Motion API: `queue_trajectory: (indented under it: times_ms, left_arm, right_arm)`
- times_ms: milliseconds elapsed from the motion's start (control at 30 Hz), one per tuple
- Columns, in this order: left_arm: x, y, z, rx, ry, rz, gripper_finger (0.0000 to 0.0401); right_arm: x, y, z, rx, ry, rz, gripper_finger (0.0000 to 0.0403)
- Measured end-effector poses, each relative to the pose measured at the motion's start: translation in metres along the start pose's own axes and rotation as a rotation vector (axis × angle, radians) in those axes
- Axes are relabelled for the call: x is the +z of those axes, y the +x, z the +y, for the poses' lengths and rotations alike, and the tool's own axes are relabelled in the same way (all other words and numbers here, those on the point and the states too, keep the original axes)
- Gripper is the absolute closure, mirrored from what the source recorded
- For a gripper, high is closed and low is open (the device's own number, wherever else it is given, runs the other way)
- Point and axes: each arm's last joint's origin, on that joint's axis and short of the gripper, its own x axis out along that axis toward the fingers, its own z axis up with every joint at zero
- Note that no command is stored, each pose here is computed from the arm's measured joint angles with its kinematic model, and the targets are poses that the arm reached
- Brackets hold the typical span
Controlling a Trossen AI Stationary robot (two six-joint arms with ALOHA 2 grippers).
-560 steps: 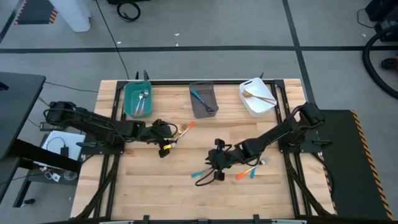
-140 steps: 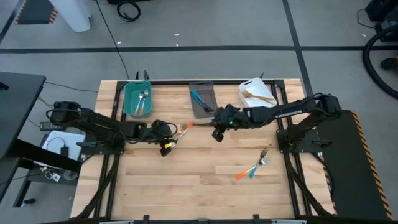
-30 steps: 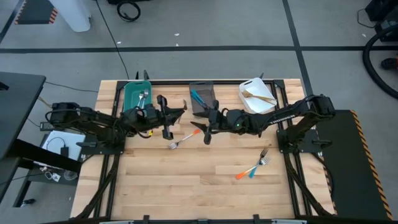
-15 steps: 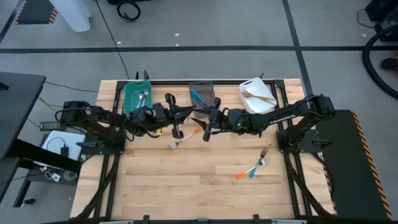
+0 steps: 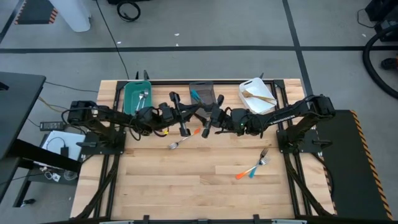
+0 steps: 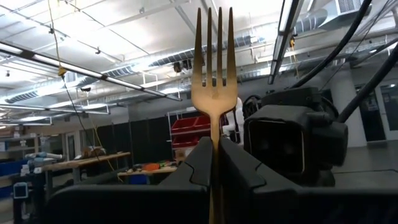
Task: Sort silverware by color (type)
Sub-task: Put the gold fork into the white bin
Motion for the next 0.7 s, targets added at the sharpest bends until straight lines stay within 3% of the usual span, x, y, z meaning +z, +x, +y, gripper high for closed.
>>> queue_trajectory:
  times_ms: [433,700]
  left_arm:
    - [-0.0003,0.0003,0.0014,0.006,0.005,0.002,0.0376]
    - [-0.0029,0.0003,0.0009,0.002,0.004,0.029,0.0376]
  right_arm:
    - [0.0059,0.0011,-0.0044,-0.02,0.017,-0.063,0.0272]
    - [0.0057,0.0016,-0.0052,-0.022,0.017,-0.062,0.0314]
